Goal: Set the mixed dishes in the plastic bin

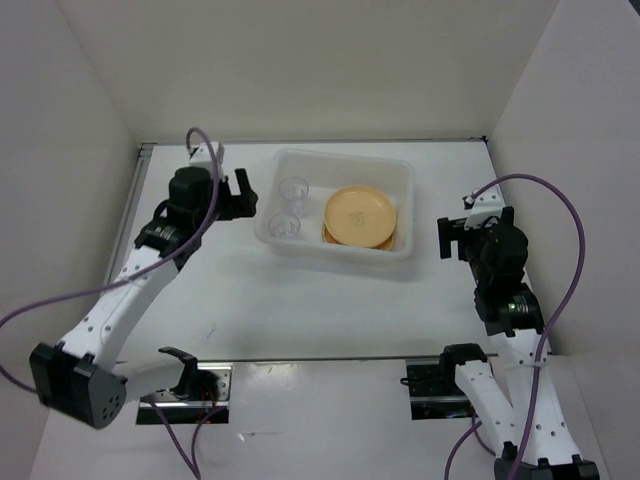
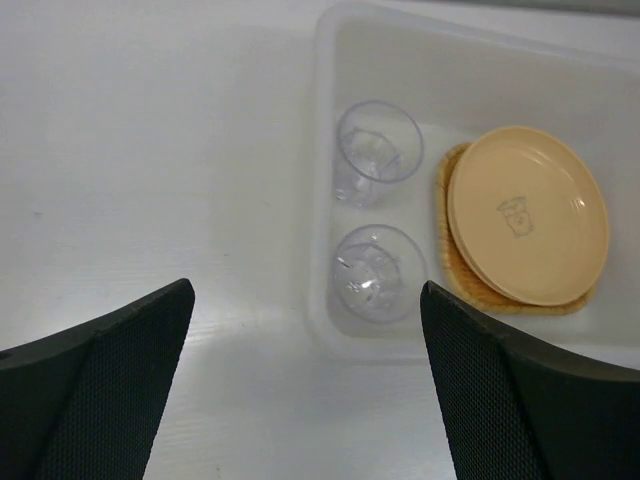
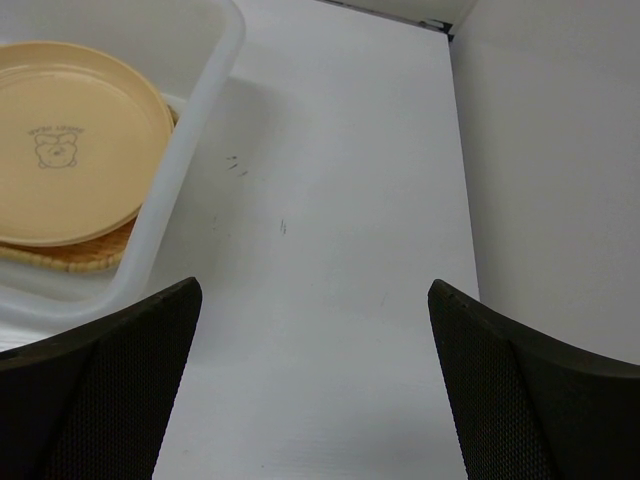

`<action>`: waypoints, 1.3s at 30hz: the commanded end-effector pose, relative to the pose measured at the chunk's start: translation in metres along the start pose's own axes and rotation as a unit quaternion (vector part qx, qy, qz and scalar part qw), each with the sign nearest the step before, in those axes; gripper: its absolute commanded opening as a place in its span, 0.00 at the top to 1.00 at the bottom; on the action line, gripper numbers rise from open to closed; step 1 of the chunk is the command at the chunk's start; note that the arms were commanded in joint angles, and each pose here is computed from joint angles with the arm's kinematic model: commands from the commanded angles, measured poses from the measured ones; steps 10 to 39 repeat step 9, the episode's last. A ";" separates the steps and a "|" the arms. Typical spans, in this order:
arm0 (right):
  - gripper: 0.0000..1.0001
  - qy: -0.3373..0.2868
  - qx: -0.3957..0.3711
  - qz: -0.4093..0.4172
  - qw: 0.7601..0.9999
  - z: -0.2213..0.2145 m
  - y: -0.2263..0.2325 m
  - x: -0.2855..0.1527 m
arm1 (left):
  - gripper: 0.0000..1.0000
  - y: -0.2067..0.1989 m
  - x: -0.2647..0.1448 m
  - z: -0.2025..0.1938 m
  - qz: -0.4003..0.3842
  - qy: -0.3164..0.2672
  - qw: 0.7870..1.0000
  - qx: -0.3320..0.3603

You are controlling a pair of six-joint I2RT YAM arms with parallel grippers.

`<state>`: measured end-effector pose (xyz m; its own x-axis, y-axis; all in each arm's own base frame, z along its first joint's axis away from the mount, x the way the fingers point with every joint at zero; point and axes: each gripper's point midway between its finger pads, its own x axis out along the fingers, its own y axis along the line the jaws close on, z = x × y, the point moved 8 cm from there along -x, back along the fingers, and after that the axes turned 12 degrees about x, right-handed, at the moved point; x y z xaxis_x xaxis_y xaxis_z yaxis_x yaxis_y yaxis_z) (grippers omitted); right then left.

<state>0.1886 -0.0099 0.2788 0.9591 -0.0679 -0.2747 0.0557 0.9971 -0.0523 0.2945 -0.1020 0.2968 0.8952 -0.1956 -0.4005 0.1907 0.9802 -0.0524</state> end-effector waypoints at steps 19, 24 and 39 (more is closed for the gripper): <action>0.02 0.004 0.013 -0.017 1.000 0.007 0.002 0.013 | 0.00 0.064 -0.144 -0.023 0.181 -0.270 0.944 -0.063; 0.02 0.004 0.013 -0.017 1.000 0.007 0.002 0.013 | 0.00 0.064 -0.144 -0.023 0.181 -0.270 0.944 -0.063; 0.02 0.004 0.013 -0.017 1.000 0.007 0.002 0.013 | 0.00 0.064 -0.144 -0.023 0.181 -0.270 0.944 -0.063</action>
